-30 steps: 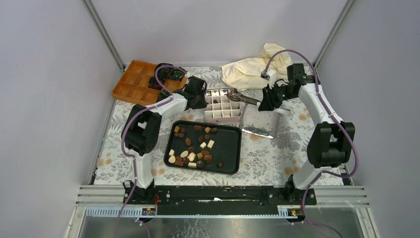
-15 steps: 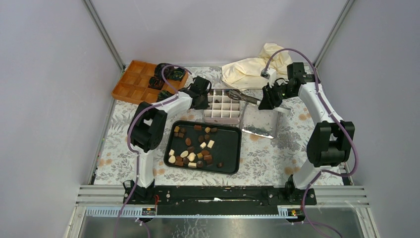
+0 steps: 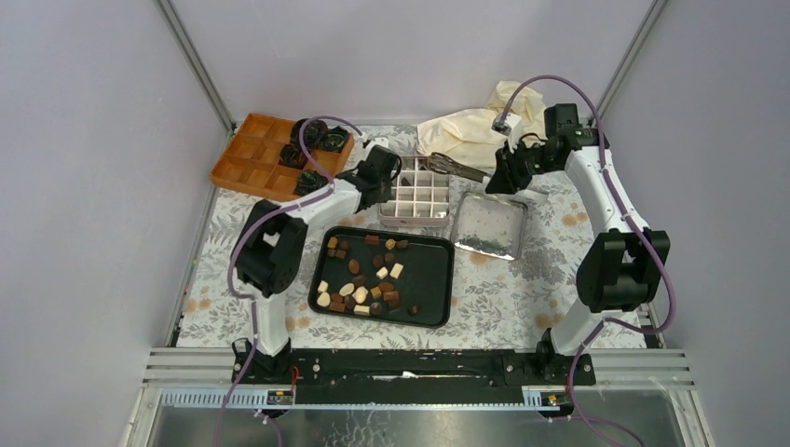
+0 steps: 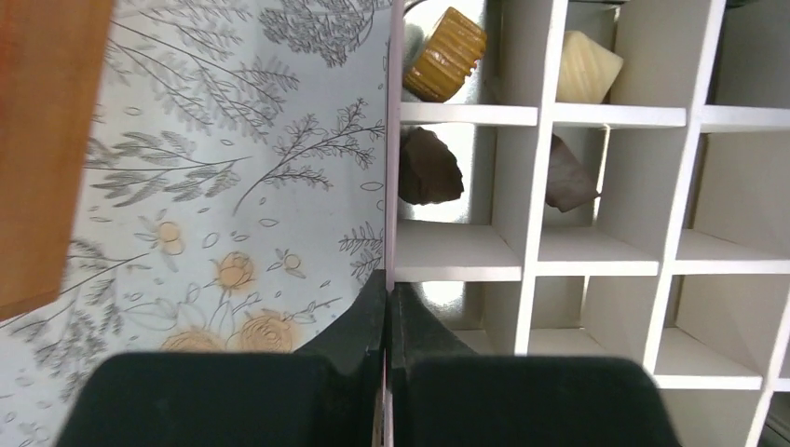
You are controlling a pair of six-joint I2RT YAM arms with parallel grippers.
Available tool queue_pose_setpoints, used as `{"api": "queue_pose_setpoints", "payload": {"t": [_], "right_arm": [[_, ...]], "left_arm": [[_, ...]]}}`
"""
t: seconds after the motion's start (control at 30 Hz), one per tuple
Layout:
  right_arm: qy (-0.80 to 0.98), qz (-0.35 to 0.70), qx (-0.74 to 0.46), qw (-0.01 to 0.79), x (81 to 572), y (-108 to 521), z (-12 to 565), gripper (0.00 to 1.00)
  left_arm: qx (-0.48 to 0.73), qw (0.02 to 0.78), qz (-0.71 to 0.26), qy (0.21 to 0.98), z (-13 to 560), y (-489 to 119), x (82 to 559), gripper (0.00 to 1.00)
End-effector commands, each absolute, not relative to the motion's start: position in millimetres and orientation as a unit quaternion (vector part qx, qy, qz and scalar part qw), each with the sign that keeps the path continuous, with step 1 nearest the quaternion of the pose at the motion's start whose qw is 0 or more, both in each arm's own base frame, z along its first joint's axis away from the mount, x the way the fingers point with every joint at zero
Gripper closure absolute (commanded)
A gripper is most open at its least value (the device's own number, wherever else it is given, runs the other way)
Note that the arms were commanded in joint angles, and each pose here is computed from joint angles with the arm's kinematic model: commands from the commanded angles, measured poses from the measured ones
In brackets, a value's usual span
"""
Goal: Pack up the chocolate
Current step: Adjust the packing box at the center of the board.
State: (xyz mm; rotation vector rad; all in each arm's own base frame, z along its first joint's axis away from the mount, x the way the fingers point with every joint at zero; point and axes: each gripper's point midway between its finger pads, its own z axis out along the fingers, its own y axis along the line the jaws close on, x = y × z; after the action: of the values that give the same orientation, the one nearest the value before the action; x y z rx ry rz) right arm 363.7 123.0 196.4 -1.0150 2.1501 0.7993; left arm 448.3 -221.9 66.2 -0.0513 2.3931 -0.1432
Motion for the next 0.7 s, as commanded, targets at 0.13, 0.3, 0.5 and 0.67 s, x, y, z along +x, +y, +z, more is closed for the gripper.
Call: {"api": "queue_pose_setpoints", "payload": {"t": [0.13,0.3,0.5,0.67], "right_arm": [[0.743,0.34,-0.443,0.37,341,143,257,1.0],[0.736,0.328,-0.455,0.38,333,141,265,0.99],[0.751,0.303,-0.449,0.377,334,134,255,0.99],[0.786,0.273,-0.42,0.362,350,123,233,0.98]], "left_arm": [[-0.037,0.614,-0.028,0.788,189,-224,457,1.0],[-0.042,0.625,-0.007,0.779,187,-219,449,1.0],[-0.039,0.6,-0.019,0.799,170,-229,451,1.0],[-0.032,0.525,-0.028,0.85,128,-243,456,1.0]]}}
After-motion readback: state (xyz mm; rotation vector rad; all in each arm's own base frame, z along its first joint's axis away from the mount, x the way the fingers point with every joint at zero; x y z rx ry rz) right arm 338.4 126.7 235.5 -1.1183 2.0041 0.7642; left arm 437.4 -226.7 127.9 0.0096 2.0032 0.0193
